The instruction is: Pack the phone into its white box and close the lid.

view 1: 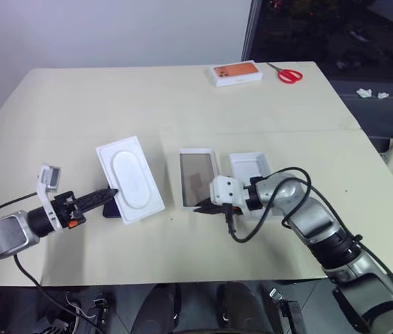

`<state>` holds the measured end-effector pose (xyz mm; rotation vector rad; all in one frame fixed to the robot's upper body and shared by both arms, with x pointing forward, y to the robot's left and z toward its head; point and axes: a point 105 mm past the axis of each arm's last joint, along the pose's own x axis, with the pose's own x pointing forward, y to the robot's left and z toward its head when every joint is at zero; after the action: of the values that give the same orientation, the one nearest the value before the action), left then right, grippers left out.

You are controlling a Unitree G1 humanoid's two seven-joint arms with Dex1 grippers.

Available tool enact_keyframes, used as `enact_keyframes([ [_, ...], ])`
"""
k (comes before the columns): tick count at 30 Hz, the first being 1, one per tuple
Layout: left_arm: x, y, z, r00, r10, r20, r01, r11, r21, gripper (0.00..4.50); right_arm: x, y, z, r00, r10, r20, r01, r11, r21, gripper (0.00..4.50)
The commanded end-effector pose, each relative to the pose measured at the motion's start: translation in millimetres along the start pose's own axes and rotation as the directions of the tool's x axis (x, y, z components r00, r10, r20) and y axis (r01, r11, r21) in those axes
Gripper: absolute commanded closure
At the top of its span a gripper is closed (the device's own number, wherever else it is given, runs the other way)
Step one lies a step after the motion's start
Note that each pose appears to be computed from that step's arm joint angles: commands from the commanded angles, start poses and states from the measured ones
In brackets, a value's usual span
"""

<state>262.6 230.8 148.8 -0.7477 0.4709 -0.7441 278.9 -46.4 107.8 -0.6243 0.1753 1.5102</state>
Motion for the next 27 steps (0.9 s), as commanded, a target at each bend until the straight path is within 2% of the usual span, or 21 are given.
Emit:
enact_keyframes([
  [1,-1,-15,13,0.998,-0.058,0.01,0.058,0.998,0.012,4.5,0,8,15,0.998,0.033,0.053,-0.031,0.999,-0.023,4.45],
  [4,3,-16,15,0.998,-0.061,-0.004,0.061,0.998,0.005,4.5,4,12,18,0.996,0.048,0.074,-0.048,0.999,0.008,4.45],
  [7,5,-13,15,0.999,-0.049,-0.015,0.049,0.999,0.002,4.5,8,9,18,0.996,0.04,0.076,-0.042,0.999,0.016,3.62],
  [12,11,-8,7,0.997,-0.056,-0.045,0.055,0.998,-0.03,4.5,4,2,21,0.997,0.005,0.073,-0.006,1.0,0.008,1.24],
  [15,20,-8,1,0.995,-0.076,-0.062,0.073,0.997,-0.038,4.5,-10,-8,30,0.994,-0.024,0.11,0.022,1.0,0.019,1.24],
  [18,32,-8,-7,0.992,-0.089,-0.086,0.085,0.995,-0.05,4.5,-39,-27,39,0.984,-0.094,0.148,0.086,0.995,0.06,1.24],
  [23,48,-7,-22,0.987,-0.115,-0.113,0.104,0.99,-0.098,4.5,-77,-39,24,0.976,-0.181,0.121,0.166,0.978,0.125,1.24],
  [27,56,-4,-35,0.982,-0.112,-0.154,0.095,0.989,-0.115,4.5,-87,-40,15,0.972,-0.216,0.094,0.202,0.97,0.138,1.24],
])
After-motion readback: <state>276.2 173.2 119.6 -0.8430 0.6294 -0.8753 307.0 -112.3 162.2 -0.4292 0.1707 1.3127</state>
